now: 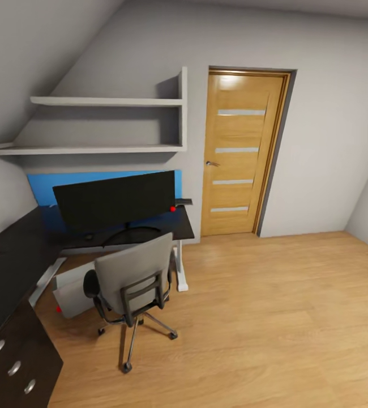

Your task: In the bedroom, organize the workspace by keeping the computer under the desk, ensuring the monitor is on the desk, placing the keyboard on the desk next to the monitor, placing the mouse on the desk next to the keyboard, moving the folder from the swivel chair onto the desk next to the mouse, stacking the notebook on top of the folder with the pen on top of the notebook, and positioning the swivel chair next to the desk.

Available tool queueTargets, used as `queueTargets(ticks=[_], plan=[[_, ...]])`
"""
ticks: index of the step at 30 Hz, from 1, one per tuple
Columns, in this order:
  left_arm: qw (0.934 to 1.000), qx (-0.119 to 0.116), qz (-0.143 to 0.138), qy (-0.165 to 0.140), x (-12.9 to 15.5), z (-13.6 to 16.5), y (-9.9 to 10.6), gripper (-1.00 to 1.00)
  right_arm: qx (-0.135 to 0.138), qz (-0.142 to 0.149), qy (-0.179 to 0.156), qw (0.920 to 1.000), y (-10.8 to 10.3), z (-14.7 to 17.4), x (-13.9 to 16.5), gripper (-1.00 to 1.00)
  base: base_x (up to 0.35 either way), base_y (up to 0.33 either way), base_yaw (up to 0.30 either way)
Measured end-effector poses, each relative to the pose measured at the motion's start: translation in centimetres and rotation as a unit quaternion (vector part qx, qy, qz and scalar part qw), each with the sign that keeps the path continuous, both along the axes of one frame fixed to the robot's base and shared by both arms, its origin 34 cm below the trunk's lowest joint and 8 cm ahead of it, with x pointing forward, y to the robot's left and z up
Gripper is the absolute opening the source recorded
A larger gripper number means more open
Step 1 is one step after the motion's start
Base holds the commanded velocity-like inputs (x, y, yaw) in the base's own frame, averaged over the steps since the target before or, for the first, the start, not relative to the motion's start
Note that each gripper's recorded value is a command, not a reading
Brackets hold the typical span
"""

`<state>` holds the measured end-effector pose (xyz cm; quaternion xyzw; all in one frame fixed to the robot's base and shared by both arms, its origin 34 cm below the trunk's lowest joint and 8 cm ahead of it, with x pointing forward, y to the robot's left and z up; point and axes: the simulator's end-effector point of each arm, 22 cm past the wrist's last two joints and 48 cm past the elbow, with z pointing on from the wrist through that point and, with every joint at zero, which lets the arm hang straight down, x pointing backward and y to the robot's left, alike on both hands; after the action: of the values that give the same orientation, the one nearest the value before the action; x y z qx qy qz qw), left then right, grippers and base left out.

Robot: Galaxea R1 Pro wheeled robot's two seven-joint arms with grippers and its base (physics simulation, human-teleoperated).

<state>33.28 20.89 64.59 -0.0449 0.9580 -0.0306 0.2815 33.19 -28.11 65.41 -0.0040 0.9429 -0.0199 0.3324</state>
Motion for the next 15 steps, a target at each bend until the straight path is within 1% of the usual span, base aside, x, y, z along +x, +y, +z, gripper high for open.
queueTargets(ticks=[4,6,7,11,15], plan=[[1.0000,0.003,0.006,0.004,-0.2,-0.2,0.7,1.00,0.000,-0.001,0.003,1.0000,0.0,-0.1,-0.2,1.00,0.274,-0.217,-0.169],[0.9998,0.006,0.017,0.007,-0.4,-0.3,1.4,1.00,0.000,-0.002,0.005,1.0000,-0.1,-0.2,-0.3,1.00,0.283,-0.174,-0.169],[0.9995,0.006,0.030,0.008,-0.4,-0.3,2.0,1.00,0.000,-0.002,0.005,1.0000,-0.1,-0.2,-0.3,1.00,0.297,-0.109,-0.169],[0.9991,0.006,0.042,0.011,-0.7,-0.5,2.5,1.00,0.000,-0.002,0.008,1.0000,-0.1,-0.3,-0.5,1.00,0.310,-0.055,-0.169],[0.9989,0.005,0.045,0.012,-0.8,-0.5,2.5,1.00,0.001,-0.002,0.011,0.9999,0.0,-0.4,-0.7,1.00,0.323,-0.010,-0.176]])
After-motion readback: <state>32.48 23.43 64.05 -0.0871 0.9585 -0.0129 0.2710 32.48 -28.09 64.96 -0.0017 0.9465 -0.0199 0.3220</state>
